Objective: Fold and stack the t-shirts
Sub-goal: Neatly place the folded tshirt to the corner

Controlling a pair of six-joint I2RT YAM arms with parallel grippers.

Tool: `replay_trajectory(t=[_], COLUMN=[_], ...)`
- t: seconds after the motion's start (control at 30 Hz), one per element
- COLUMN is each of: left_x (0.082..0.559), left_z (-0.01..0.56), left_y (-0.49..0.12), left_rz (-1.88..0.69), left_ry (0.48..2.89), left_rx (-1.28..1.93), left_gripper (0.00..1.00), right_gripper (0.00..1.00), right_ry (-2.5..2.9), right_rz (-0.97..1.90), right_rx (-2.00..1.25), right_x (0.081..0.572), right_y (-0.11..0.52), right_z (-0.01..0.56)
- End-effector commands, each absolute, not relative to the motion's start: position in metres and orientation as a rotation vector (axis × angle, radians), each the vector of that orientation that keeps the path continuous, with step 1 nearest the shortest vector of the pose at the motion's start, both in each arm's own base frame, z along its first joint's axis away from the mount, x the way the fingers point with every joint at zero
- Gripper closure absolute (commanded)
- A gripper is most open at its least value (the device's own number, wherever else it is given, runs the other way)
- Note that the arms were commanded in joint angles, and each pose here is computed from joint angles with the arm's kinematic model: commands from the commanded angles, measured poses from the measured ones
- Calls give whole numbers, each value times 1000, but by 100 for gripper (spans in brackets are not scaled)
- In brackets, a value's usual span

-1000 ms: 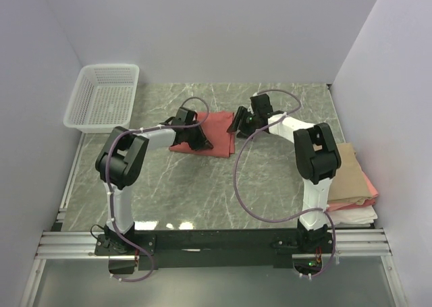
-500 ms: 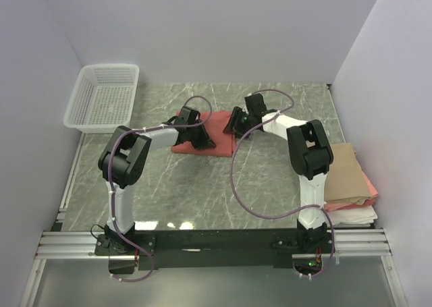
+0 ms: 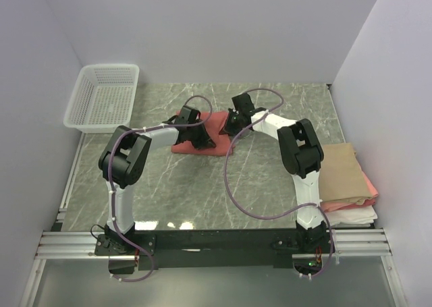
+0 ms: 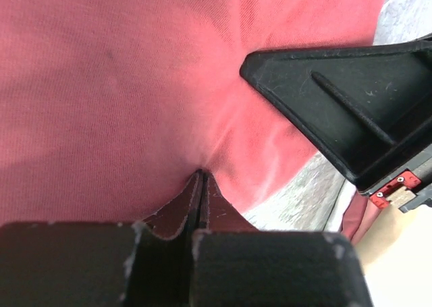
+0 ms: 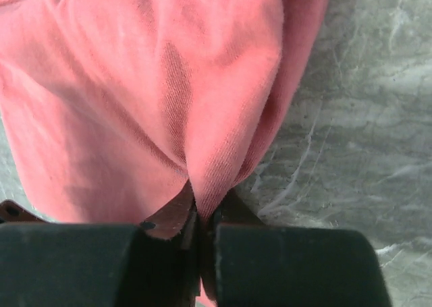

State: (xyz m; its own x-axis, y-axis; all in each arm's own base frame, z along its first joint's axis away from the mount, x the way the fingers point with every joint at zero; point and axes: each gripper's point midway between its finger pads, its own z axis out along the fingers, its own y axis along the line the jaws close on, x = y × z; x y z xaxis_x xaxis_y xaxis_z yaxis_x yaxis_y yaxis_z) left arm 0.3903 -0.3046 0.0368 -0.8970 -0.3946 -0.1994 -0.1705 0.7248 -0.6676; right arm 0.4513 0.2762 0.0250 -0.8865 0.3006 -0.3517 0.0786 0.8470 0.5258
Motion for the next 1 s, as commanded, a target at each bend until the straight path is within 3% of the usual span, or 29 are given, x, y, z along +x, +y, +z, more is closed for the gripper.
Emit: replay_trajectory(t=[0.0, 0.37, 0.97], left_x=[393, 396, 360], left_z=[57, 144, 177], left_y=[-307, -281, -240], left_rz=[-930, -950, -984], left_ry=[2584, 2453, 2450], left_rx=[-399, -357, -250], left_gripper=[99, 99, 99], right_gripper=[100, 100, 100], right_ry=[2634, 2460, 2319], right_rz=[583, 250, -484], right_rx=[321, 567, 1051], right_x=[445, 441, 397], right_y=[267, 192, 34], right_z=[17, 66, 145])
